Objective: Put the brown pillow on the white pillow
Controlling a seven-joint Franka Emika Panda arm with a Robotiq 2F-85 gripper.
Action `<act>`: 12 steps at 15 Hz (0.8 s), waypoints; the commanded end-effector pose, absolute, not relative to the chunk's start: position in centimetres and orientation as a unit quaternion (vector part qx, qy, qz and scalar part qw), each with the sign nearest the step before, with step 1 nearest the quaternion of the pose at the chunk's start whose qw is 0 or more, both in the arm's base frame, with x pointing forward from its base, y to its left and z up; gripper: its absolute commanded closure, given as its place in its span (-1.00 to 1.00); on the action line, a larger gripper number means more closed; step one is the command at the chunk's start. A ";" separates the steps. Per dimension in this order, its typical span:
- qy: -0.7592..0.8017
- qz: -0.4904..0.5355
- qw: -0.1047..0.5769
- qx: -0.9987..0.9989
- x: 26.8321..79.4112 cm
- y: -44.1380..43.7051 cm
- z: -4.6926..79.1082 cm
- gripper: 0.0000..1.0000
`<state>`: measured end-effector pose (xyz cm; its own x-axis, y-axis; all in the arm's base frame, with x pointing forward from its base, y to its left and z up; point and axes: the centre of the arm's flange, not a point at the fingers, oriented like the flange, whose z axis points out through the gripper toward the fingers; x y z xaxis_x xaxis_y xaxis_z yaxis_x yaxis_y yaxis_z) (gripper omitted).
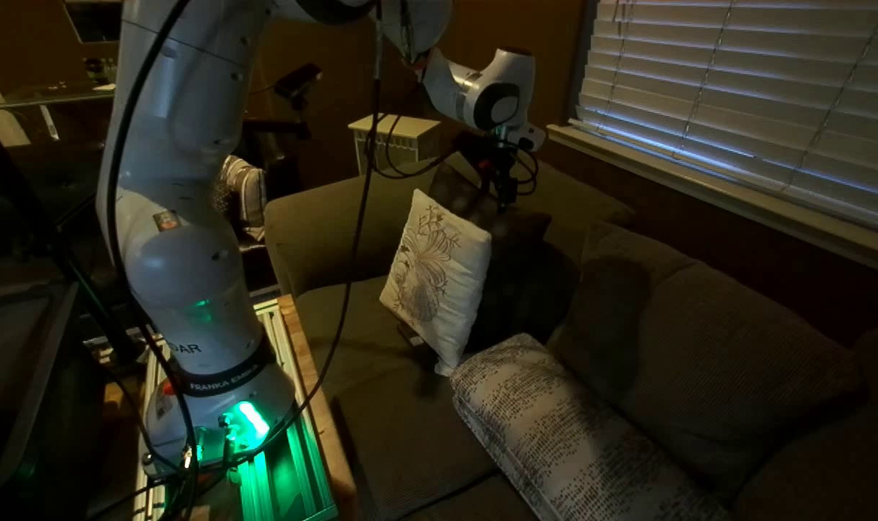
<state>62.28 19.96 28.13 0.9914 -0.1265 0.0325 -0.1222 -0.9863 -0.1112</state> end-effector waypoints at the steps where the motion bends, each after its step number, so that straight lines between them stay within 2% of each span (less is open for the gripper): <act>1: 0.071 -0.043 0.022 -0.996 65.7 22.1 26.4 -1.00; 5: 0.057 -0.085 0.006 -0.995 67.4 23.2 24.5 -1.00; 12: 0.058 -0.158 0.028 -0.985 70.1 24.8 21.5 -1.00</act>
<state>67.98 23.46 22.94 0.9643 -0.1005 0.2450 -0.0866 -0.9940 -0.0669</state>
